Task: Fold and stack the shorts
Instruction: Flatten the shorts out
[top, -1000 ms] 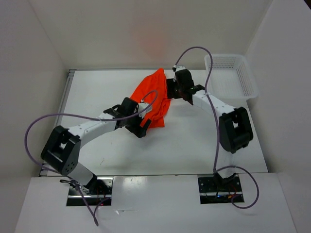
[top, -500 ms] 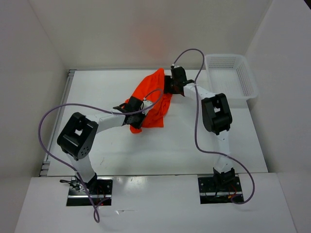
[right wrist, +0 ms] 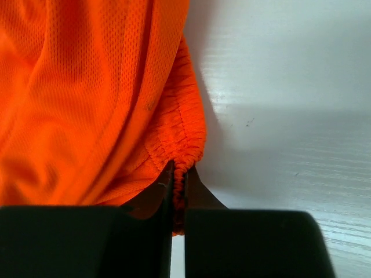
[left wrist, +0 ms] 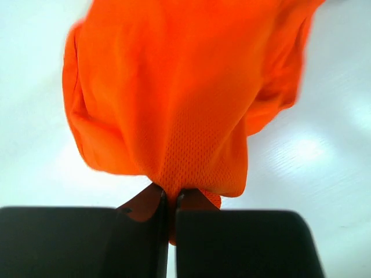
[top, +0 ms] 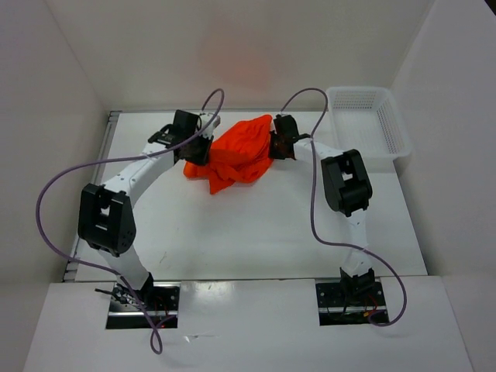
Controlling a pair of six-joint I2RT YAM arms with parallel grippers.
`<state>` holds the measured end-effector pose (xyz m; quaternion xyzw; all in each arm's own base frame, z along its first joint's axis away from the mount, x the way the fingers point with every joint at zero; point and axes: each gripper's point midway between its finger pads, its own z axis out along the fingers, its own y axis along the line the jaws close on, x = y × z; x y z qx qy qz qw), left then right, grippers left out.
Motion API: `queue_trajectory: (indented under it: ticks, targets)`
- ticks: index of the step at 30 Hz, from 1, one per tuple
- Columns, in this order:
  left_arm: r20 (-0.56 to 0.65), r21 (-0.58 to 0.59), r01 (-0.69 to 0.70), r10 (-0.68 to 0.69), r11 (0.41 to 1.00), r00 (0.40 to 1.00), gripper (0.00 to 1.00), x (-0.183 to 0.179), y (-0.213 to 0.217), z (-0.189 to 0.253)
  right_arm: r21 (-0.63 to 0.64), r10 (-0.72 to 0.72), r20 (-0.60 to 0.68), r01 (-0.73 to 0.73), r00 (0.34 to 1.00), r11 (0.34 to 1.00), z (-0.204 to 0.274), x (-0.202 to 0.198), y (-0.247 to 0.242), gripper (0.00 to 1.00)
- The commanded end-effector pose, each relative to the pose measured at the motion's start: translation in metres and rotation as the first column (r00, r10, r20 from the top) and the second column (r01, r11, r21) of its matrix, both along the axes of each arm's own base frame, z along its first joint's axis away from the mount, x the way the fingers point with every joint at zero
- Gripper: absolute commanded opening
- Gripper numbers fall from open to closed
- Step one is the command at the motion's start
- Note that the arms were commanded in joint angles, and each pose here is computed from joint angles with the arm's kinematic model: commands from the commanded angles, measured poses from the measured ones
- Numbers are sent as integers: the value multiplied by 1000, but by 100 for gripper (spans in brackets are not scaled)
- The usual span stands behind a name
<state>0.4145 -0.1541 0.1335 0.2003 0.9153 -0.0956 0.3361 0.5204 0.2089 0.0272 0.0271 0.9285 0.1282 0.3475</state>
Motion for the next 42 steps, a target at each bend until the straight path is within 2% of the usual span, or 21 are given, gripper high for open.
queue_trajectory:
  ticks: [1, 3, 4, 8, 9, 10, 11, 12, 13, 14, 15, 16, 18, 20, 21, 24, 28, 30, 31, 34, 42]
  targets:
    - [42, -96, 61, -57, 993, 997, 1, 1, -12, 57, -37, 87, 36, -85, 996, 996, 35, -16, -2, 0]
    - [125, -179, 50, -28, 983, 992, 3, 34, 7, 102, -103, 133, 12, -131, 991, 986, 35, -39, -16, 0]
    - [119, -200, 39, -16, 979, 993, 6, 50, 15, 103, -148, 169, 36, -162, 985, 976, 55, -47, -31, 0]
    - [247, -244, -18, 80, 970, 966, 13, 133, 67, 131, -214, 330, -13, -325, 944, 921, 58, -107, -52, 0]
    - [252, -244, -40, 103, 969, 962, 38, 150, 80, 129, -169, 379, -35, -379, 925, 910, 53, -124, -46, 0]
    - [165, -239, -62, 103, 969, 981, 48, 175, 80, 77, -137, 404, -33, -405, 914, 904, 58, -132, -41, 0]
    - [150, -229, -85, 122, 970, 981, 54, 190, 88, 66, -115, 443, -22, -443, 896, 889, 68, -140, -33, 0]
    - [256, -227, -77, 135, 971, 957, 60, 199, 91, 125, -88, 464, -20, -464, 886, 882, 71, -145, -28, 0]
    - [192, -205, -103, 143, 973, 971, 66, 216, 88, 73, -63, 483, -10, -483, 875, 873, 77, -146, -22, 0]
    - [296, -225, -56, 123, 973, 947, 78, 209, 79, 124, -73, 491, 9, -489, 871, 869, 86, -144, -22, 0]
    - [116, -221, -67, 94, 973, 989, 84, 196, 68, 67, -80, 486, 8, -484, 874, 871, 86, -143, -23, 0]
    - [131, -223, -25, 55, 975, 990, 91, 172, 46, 100, -89, 493, 21, -489, 870, 867, 91, -143, -24, 0]
    - [68, -209, 4, 11, 978, 998, 100, 141, 21, 94, -113, 490, 30, -484, 871, 868, 94, -139, -26, 0]
    - [-43, -186, 31, -40, 982, 998, 100, 76, 1, 63, -118, 496, 22, -490, 868, 864, 90, -141, -27, 0]
    - [59, -200, 65, -54, 978, 997, 100, 59, -3, 92, -118, 496, 22, -490, 868, 864, 88, -141, -28, 0]
    - [-164, -154, 35, -61, 987, 985, 100, -8, 5, 18, -105, 508, 46, -502, 860, 859, 97, -143, -24, 0]
    - [-280, -139, -9, -30, 990, 960, 100, -74, 29, -31, -111, 497, 39, -490, 867, 865, 96, -146, -35, 0]
    - [-198, -137, -8, -20, 991, 980, 100, -80, 34, -29, -118, 496, 39, -489, 868, 865, 98, -146, -39, 0]
    - [-237, -129, -13, -18, 992, 971, 100, -101, 38, -50, -124, 502, 40, -494, 864, 861, 98, -149, -41, 0]
    - [-132, -149, 24, -44, 988, 990, 100, -102, 31, -52, -124, 502, 38, -494, 864, 861, 98, -154, -42, 0]
    - [101, -102, 54, -43, 993, 994, 100, -49, 8, -79, -134, 503, 26, -495, 864, 858, 90, -166, -49, 0]
